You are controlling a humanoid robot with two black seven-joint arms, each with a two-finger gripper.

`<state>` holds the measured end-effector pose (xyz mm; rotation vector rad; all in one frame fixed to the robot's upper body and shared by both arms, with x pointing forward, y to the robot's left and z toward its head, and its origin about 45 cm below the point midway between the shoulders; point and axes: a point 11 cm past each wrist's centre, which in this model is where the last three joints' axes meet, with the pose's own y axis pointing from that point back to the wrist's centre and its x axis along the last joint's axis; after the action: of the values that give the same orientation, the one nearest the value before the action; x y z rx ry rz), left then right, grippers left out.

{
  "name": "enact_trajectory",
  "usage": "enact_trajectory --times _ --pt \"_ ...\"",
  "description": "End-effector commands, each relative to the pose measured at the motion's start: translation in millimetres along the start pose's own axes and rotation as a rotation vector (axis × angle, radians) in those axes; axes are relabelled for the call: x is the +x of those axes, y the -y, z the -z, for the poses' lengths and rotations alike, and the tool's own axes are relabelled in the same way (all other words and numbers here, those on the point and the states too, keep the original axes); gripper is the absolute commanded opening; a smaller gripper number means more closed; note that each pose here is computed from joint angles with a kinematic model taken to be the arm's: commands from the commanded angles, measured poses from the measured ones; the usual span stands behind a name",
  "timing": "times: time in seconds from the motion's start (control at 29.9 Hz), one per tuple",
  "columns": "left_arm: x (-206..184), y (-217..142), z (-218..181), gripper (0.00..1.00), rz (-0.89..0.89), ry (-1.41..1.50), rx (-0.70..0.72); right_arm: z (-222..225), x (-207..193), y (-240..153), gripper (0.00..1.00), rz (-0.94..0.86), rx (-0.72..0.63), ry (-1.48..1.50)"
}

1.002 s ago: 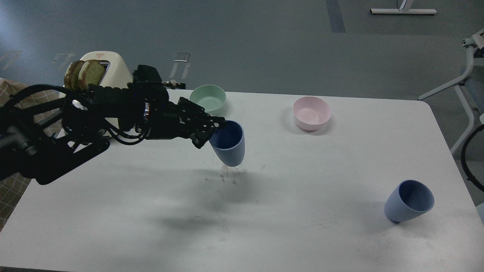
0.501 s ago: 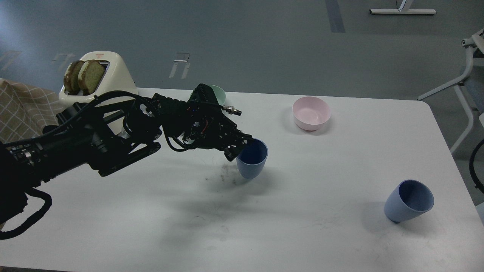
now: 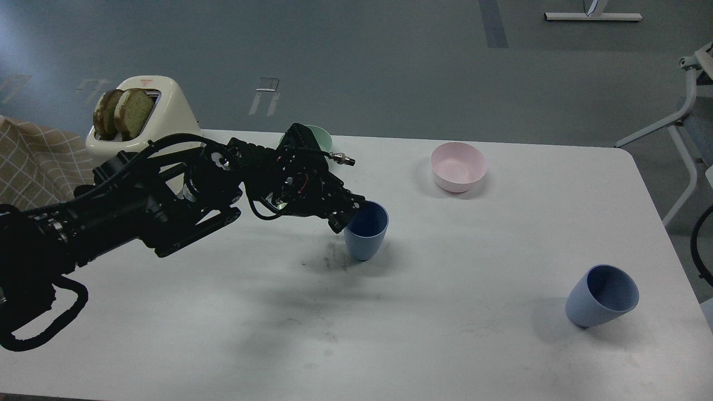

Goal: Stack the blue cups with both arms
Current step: 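Lift and carry the blue cup toward the table center, then set the blue cup upright at center and release it, then withdraw the left hand back toward the toaster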

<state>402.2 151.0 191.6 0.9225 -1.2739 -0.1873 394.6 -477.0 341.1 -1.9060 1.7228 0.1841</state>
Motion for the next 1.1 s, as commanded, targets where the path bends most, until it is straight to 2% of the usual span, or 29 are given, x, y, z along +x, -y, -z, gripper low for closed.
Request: enact_trajectory --times 0.0,0.07,0.1,0.17,0.23,0.33,0.37,0.4,0.47,0.53,0.67,0.84,0.94,1.07 --pt "-4 1 -1 0.0 0.005 -0.009 -0.001 -1 1 -2 1.0 -0.003 -0.004 0.0" --pt "-4 2 -1 0.0 0.003 -0.009 0.001 -2 1 -2 1.0 -0.004 -0.004 0.0" --pt "-4 1 0 0.1 0.003 -0.009 0.007 -1 1 -2 1.0 -0.003 -0.004 0.0" --pt "-3 -1 4 0.38 -0.002 -0.011 0.024 -1 1 -2 1.0 -0.003 -0.004 0.0" --pt "-1 -3 5 0.39 -0.007 -0.014 0.026 -1 2 -2 1.0 -0.004 -0.004 -0.002" --pt "5 -5 6 0.52 -0.036 -0.049 0.014 -1 2 -2 1.0 -0.005 -0.005 -0.003" --pt "6 -10 9 0.63 -0.061 -0.078 0.012 -1 2 -2 1.0 -0.005 -0.006 -0.003" --pt "7 -12 11 0.68 -0.078 -0.09 0.012 0 2 -2 1.0 -0.004 -0.006 -0.005" --pt "21 -27 19 0.86 -0.221 -0.16 0.005 3 3 -2 1.0 -0.006 -0.004 -0.012" --pt "30 -36 23 0.95 -0.341 -0.218 -0.01 5 4 -2 1.0 -0.007 -0.001 -0.018" --pt "39 -55 39 0.97 -0.486 -0.355 0.006 18 7 -3 1.0 -0.008 0.004 -0.05" --pt "72 -110 74 0.97 -0.804 -0.703 -0.025 50 -12 1 1.0 0.057 0.016 -0.165" --pt "88 -148 95 0.97 -1.012 -0.906 -0.076 54 -27 0 1.0 0.11 -0.056 -0.29" --pt "99 -174 109 0.97 -1.163 -1.1 -0.188 60 -43 4 1.0 0.167 -0.136 -0.458"
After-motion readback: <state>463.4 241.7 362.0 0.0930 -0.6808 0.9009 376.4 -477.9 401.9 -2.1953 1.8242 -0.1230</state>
